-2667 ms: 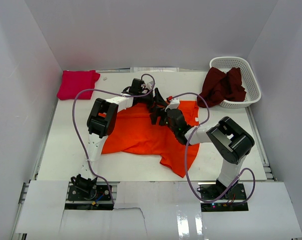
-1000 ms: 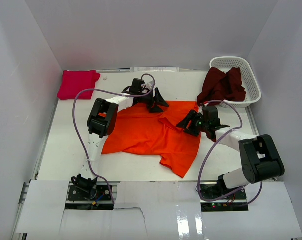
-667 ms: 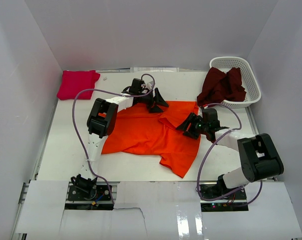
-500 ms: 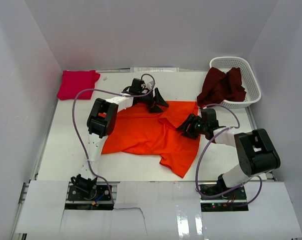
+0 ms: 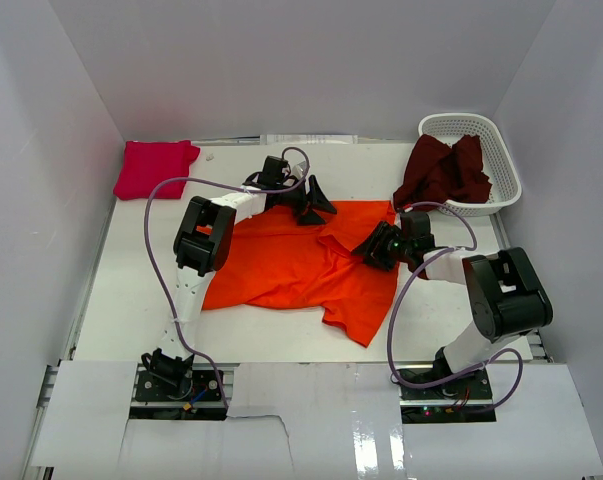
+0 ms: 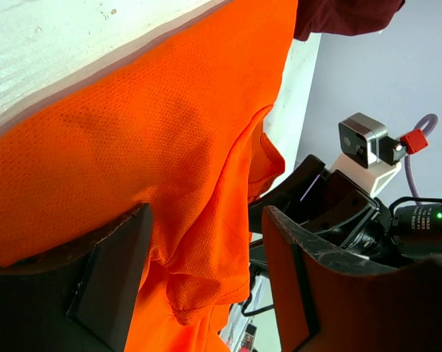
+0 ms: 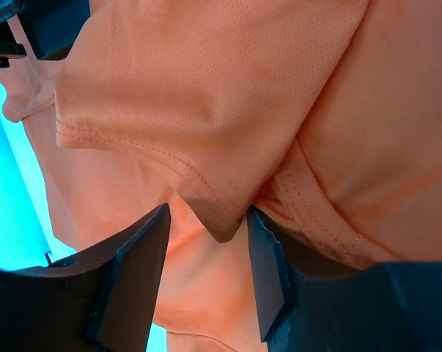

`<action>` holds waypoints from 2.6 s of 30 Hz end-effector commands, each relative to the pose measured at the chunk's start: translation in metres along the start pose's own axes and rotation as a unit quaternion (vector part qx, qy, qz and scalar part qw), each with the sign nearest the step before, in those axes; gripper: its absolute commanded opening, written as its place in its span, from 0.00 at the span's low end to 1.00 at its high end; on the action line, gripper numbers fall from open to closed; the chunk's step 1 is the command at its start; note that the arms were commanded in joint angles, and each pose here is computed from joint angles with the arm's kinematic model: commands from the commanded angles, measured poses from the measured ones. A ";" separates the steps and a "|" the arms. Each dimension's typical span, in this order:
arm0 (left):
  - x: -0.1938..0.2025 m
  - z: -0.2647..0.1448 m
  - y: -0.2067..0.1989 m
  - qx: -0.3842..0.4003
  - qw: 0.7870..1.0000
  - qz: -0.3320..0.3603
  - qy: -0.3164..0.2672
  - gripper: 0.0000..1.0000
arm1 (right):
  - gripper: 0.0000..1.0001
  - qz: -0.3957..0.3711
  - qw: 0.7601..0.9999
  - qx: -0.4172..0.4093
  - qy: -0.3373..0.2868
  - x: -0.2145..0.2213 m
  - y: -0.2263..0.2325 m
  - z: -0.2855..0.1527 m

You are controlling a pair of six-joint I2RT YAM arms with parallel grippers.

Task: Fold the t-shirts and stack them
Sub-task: Fold the flattened tshirt in 1/3 of the way

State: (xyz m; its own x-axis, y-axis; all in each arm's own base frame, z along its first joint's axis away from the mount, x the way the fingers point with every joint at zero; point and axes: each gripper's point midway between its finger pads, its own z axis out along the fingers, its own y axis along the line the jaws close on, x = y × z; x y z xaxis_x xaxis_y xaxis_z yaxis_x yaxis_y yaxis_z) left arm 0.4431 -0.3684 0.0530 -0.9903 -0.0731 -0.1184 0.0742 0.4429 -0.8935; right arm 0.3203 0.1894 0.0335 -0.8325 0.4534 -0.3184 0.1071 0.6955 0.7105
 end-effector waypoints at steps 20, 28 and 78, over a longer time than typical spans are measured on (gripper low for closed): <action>-0.002 -0.005 -0.015 0.000 1.000 0.019 -0.006 0.73 | 0.41 -0.008 1.000 -0.003 -0.029 -0.026 0.006 -0.003; -0.003 -0.004 -0.015 0.000 1.000 0.019 -0.006 0.73 | 0.15 -0.012 0.999 0.005 -0.030 -0.027 0.007 -0.007; 0.022 -0.202 0.057 -0.173 0.981 -0.035 -0.081 0.74 | 0.53 -0.230 0.966 0.114 -0.016 -0.127 0.037 -0.001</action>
State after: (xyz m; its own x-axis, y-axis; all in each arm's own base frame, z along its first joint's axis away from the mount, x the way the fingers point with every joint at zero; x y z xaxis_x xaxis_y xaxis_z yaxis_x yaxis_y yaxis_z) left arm 0.4142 -0.2208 0.1612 -0.9549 -0.1990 -0.2203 0.0920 0.5071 -0.8570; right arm 0.4292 0.1544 0.0959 -0.8006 0.1674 -0.5754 -0.1082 0.9040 0.4137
